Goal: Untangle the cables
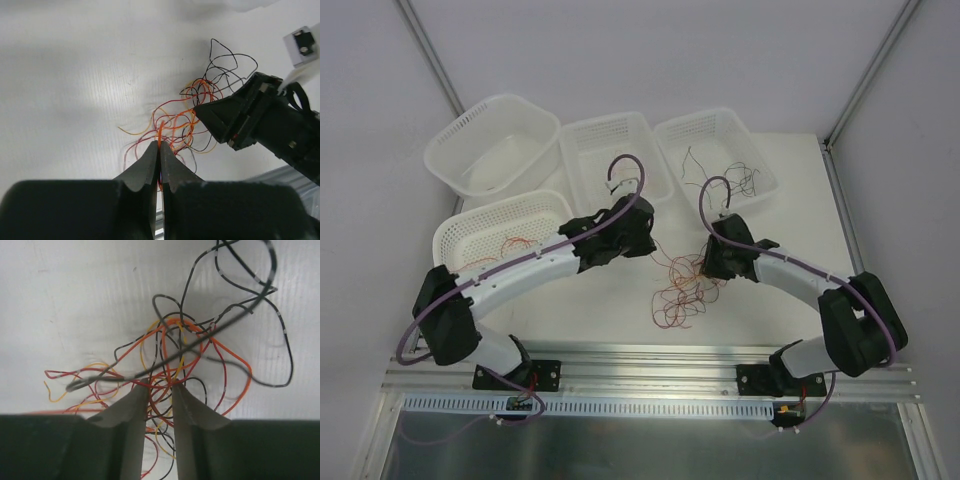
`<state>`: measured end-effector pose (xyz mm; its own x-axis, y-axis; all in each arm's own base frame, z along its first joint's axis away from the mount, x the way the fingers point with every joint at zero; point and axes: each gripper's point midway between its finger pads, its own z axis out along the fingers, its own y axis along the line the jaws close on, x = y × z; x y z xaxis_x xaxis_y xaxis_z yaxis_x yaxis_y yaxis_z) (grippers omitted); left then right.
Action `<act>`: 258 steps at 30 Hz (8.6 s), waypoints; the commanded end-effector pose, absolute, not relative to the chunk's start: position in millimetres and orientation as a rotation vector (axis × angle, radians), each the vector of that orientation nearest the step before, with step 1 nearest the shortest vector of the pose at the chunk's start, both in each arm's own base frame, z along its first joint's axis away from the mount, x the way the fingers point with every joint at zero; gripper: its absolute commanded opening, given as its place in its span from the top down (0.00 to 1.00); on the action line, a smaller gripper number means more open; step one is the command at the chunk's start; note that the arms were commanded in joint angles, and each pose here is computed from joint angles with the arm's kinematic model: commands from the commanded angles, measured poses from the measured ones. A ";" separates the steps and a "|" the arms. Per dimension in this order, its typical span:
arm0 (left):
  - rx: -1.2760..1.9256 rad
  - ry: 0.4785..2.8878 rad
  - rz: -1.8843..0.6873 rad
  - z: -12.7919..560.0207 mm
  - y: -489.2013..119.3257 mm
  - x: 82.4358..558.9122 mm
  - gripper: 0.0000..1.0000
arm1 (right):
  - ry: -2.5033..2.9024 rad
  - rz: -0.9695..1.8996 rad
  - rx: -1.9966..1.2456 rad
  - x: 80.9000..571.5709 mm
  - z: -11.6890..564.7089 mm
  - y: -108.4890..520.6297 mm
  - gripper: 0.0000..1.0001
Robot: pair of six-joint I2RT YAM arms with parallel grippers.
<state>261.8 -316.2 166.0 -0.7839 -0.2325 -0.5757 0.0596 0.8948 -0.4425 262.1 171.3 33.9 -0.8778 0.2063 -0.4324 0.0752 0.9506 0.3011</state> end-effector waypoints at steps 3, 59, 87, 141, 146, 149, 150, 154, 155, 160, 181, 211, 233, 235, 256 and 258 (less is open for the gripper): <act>0.038 2.194 -0.446 248.9 -265.4 266.4 1.00 | 2.576 0.239 0.275 269.3 47.0 142.9 0.81; -0.353 1.788 0.017 480.0 -9.8 323.3 1.00 | 2.548 0.250 0.264 206.3 97.8 65.8 0.16; -0.637 2.147 0.017 220.1 55.5 329.2 0.01 | 2.575 0.311 0.228 201.0 91.6 78.5 0.17; 0.002 2.631 -0.652 113.6 -411.1 267.8 0.21 | 2.475 0.224 0.248 217.3 91.5 90.5 0.21; -0.016 2.712 -0.624 77.0 -426.1 263.8 0.37 | 2.466 0.245 0.260 219.1 88.2 91.0 0.21; -0.019 2.747 -0.609 63.9 -426.8 256.6 0.54 | 2.472 0.265 0.260 219.6 83.5 93.6 0.21; -0.016 2.755 -0.604 61.4 -426.3 254.1 0.67 | 2.483 0.268 0.256 219.0 80.2 94.9 0.21; 0.010 2.752 -0.623 67.6 -426.7 248.0 0.94 | 2.504 0.270 0.272 219.1 66.4 95.9 0.21; 0.013 2.744 -0.627 71.6 -425.7 248.1 0.97 | 2.506 0.272 0.277 220.3 61.6 96.3 0.21; 0.068 2.657 -0.639 106.4 -408.0 247.3 1.00 | 2.562 0.247 0.308 219.2 38.7 94.6 0.28; 0.125 2.295 -0.422 293.3 -204.3 272.0 1.00 | 2.591 0.095 0.572 203.5 44.1 36.6 0.99; 0.050 1.680 -0.258 525.9 -142.7 351.3 1.00 | 2.536 0.294 0.506 200.3 89.8 37.6 0.35; -0.013 1.889 -0.285 372.1 -161.4 545.0 1.00 | 2.480 0.395 0.440 191.3 98.8 52.3 0.05; -0.002 1.939 -0.291 343.1 -167.7 554.9 1.00 | 2.484 0.393 0.439 191.2 97.8 52.2 0.05; 0.217 2.206 -0.559 267.7 -225.5 366.1 0.01 | 2.517 0.391 0.297 211.6 105.5 73.0 0.11; 0.238 2.230 -0.577 258.2 -233.6 345.0 0.01 | 2.525 0.372 0.286 212.9 104.9 74.6 0.11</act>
